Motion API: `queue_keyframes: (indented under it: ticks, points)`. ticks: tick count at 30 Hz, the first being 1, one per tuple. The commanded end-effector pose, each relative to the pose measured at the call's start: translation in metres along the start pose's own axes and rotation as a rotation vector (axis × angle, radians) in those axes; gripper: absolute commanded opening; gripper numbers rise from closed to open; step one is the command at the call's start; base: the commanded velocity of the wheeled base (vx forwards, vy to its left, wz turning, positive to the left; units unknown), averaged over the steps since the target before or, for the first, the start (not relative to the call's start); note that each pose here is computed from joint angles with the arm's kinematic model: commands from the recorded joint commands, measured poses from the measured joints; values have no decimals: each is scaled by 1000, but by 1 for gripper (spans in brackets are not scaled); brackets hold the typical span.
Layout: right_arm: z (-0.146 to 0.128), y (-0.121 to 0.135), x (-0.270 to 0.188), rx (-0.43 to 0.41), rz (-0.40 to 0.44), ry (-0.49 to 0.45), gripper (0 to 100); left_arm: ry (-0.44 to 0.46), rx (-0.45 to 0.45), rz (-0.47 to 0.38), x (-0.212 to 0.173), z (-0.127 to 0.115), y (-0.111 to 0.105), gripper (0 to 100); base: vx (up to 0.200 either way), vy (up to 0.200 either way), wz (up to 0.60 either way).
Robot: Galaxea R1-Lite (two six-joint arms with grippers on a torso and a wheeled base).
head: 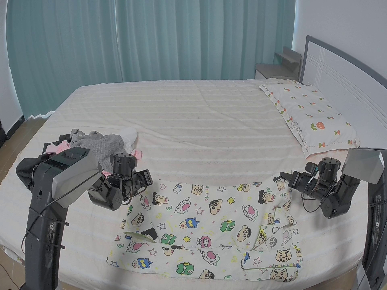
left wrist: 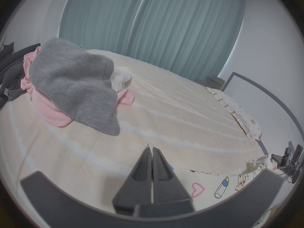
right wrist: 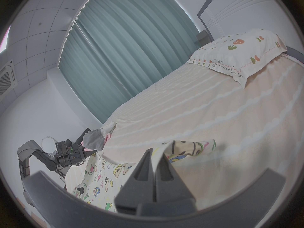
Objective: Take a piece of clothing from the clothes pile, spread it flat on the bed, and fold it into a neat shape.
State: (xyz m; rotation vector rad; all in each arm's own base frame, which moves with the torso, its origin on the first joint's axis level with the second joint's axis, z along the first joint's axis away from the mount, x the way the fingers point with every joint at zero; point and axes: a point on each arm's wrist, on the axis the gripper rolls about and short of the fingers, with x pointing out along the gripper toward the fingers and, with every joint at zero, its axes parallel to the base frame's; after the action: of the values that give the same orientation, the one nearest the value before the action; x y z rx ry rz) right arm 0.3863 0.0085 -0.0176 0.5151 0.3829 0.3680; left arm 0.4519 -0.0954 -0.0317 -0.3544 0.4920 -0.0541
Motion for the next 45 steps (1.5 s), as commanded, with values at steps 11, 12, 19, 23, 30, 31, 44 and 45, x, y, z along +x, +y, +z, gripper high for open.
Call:
queue_keyframes:
  ticks: [11, 12, 19, 23, 30, 31, 44, 45]
  points:
    - [2, 6, -16, -21, 7, -32, 0, -75, -1, -35, -41, 5, -1, 0, 0, 0, 0]
    - [2, 7, -17, -21, 7, -32, 0, -75, -1, -35, -43, 5, 0, 0, 0, 0, 0]
    - [9, 14, -25, -41, 15, -50, 0, -132, -4, -60, -59, 8, -1, 0, 0, 0, 0]
    - [9, 16, -25, -44, 18, -49, 0, -136, -5, -62, -62, 7, 0, 0, 0, 0, 0]
    - [9, 20, -31, -55, 17, -45, 0, -152, -4, -69, -69, 4, 2, 0, 0, 0, 0]
    - [7, 20, -34, -61, 11, -36, 0, -152, 2, -69, -71, 1, 3, 0, 0, 0, 0]
    - [-23, 22, -66, -183, -21, 46, 0, -162, 60, -76, -101, -25, 15, 0, 0, 0, 0]
    - [-26, 23, -70, -199, -25, 60, 0, -164, 60, -76, -104, -27, 16, 0, 0, 0, 0]
